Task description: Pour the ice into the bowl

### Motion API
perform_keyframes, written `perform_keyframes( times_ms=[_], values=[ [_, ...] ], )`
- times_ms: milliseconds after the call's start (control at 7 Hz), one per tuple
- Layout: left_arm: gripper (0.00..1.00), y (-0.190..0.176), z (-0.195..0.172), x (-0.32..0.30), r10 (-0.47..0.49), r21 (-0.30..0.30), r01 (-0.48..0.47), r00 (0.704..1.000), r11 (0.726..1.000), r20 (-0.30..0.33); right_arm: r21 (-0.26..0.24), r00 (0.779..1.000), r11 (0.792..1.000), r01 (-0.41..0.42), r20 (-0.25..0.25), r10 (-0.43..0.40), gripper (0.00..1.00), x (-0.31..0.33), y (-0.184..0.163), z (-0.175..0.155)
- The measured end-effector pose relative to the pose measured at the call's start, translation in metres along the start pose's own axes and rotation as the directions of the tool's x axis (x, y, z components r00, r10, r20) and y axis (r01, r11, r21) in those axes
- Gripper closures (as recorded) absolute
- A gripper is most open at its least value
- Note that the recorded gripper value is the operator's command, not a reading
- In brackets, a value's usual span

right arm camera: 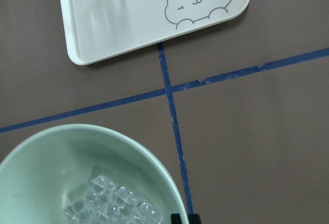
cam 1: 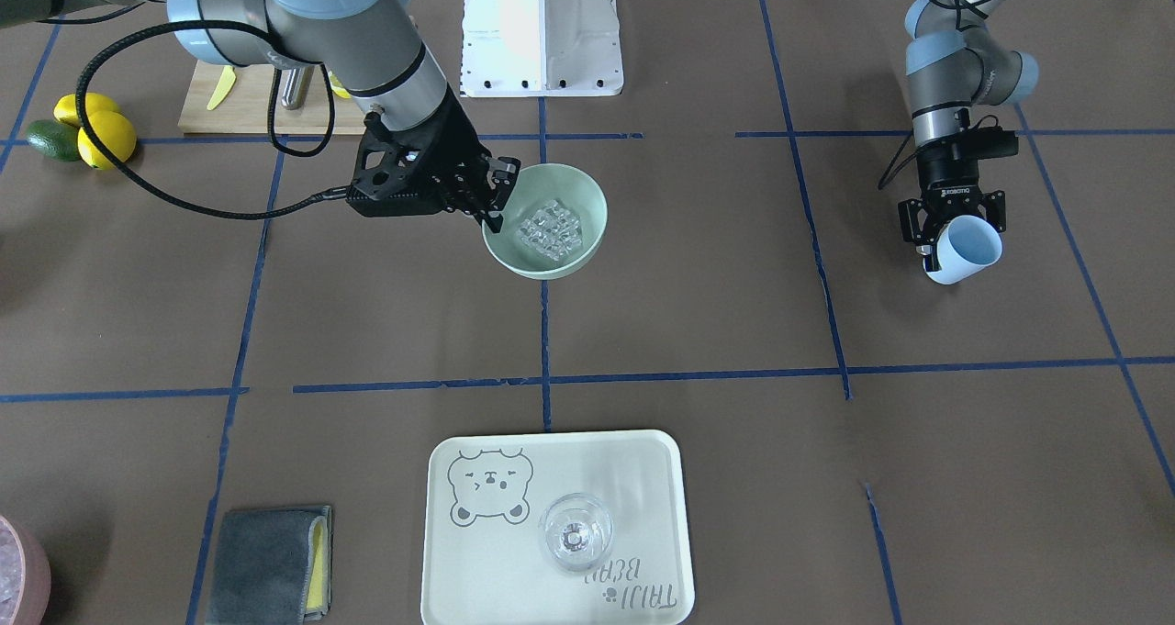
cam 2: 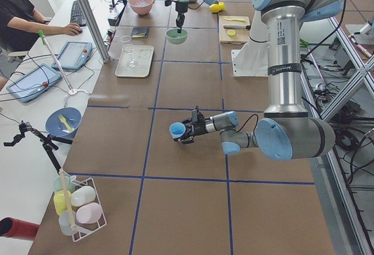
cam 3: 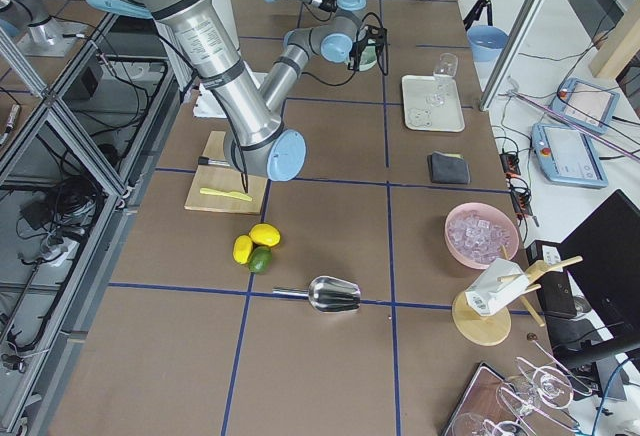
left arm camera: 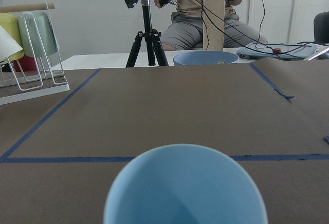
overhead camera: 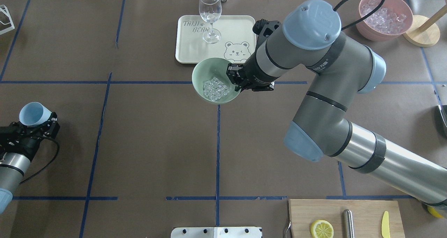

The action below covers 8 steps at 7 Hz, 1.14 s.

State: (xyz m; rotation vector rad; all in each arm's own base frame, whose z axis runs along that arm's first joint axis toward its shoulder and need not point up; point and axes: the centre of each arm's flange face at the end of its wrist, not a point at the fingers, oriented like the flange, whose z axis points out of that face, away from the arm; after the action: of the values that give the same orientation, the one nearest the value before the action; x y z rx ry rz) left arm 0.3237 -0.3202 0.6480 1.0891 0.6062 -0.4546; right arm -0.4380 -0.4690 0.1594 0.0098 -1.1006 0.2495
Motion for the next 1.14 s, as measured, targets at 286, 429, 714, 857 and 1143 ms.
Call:
perform_keyframes(
  times_ms=[286,429,714,857,1143],
  values=[
    [0.0,-0.022,-0.021,-0.014,0.016,-0.044,-0.017,1.0,0.999,-0.025,0.005,1.0,1.0,0.003,-0.009,-0.003,1.0,0.015,-0.011,-0.005],
    [0.0,-0.042,-0.035,-0.013,0.021,-0.06,-0.024,0.998,0.998,-0.051,0.009,1.0,1.0,0.002,-0.013,-0.002,1.0,0.019,-0.015,-0.007],
    [0.0,-0.069,-0.051,0.0,0.015,-0.078,-0.022,0.995,0.997,-0.097,0.014,1.0,1.0,0.014,-0.023,-0.014,1.0,0.031,-0.019,-0.008],
    [0.0,-0.083,-0.056,0.006,0.022,-0.077,-0.03,0.993,0.997,-0.114,0.019,0.999,1.0,0.022,-0.031,-0.021,1.0,0.043,-0.02,-0.01],
    [0.0,-0.124,-0.053,0.008,0.072,-0.066,-0.082,0.989,0.994,-0.132,0.03,0.997,0.998,0.059,-0.052,-0.057,1.0,0.086,-0.017,-0.021]
  ],
)
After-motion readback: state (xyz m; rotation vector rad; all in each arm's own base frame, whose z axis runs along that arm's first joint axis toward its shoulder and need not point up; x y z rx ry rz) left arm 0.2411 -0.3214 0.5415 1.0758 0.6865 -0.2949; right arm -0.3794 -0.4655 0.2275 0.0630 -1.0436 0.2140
